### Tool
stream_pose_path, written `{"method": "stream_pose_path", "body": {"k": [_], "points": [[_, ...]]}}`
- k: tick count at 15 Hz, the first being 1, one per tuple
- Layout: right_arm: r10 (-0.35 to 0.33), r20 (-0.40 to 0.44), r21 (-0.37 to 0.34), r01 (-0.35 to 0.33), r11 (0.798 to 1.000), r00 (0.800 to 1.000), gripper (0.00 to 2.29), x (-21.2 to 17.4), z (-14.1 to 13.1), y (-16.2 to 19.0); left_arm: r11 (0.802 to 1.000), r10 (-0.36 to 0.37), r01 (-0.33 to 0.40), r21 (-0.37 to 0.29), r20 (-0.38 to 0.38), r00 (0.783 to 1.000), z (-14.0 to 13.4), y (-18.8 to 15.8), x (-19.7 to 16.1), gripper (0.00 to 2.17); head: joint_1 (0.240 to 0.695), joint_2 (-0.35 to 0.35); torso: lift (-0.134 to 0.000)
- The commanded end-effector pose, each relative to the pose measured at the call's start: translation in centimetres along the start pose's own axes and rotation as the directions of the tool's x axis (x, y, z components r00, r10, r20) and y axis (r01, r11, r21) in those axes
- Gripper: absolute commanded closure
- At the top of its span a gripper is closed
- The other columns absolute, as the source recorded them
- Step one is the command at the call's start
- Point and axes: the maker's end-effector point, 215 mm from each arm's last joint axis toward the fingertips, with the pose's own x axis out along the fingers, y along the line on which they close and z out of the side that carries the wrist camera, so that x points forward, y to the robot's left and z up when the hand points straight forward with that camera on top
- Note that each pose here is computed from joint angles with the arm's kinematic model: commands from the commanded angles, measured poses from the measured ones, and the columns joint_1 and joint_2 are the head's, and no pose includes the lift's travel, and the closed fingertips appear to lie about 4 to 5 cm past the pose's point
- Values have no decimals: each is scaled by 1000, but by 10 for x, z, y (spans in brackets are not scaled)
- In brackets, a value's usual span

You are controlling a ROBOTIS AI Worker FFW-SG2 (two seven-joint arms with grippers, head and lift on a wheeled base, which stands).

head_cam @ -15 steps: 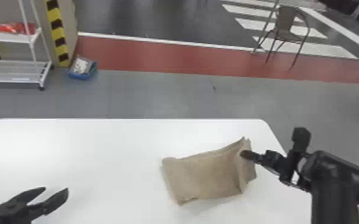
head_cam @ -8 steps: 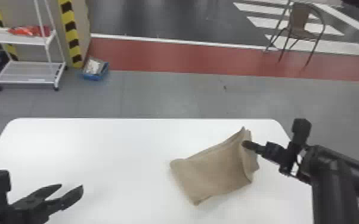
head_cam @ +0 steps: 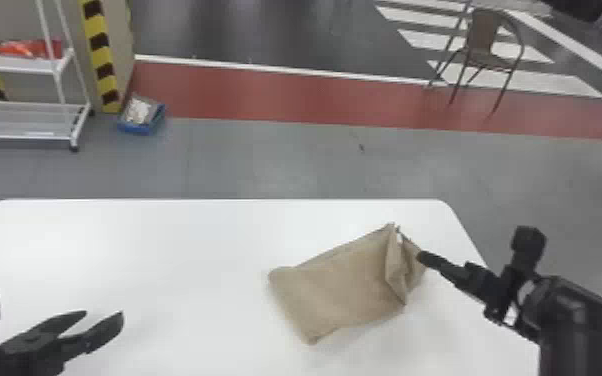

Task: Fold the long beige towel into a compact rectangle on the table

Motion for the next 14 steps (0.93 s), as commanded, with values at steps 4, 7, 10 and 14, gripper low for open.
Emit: {"method": "stream_pose_path", "body": {"k": [4, 7, 10, 14], "points": [[-26, 11, 18, 26, 1000, 1000, 46, -13, -1, -19, 1000, -6, 6, 12, -14, 1000, -5, -7, 6, 188, 695, -293, 0], [16, -14, -8, -16, 1000, 1000, 49, 2, -14, 8, 1000, -5, 5, 13, -15, 1000, -4, -6, 5, 188, 695, -298, 0], [61, -39, -40, -63, 997, 997, 73, 21, -23, 48, 1000, -2, 2, 14, -10, 1000, -3, -3, 4, 188, 695, -263, 0], [51, -70, -107, -59, 993, 996, 292, 41, -34, 92, 1000, 0, 0, 15, -10, 1000, -4, -2, 4, 188, 695, -192, 0]]}}
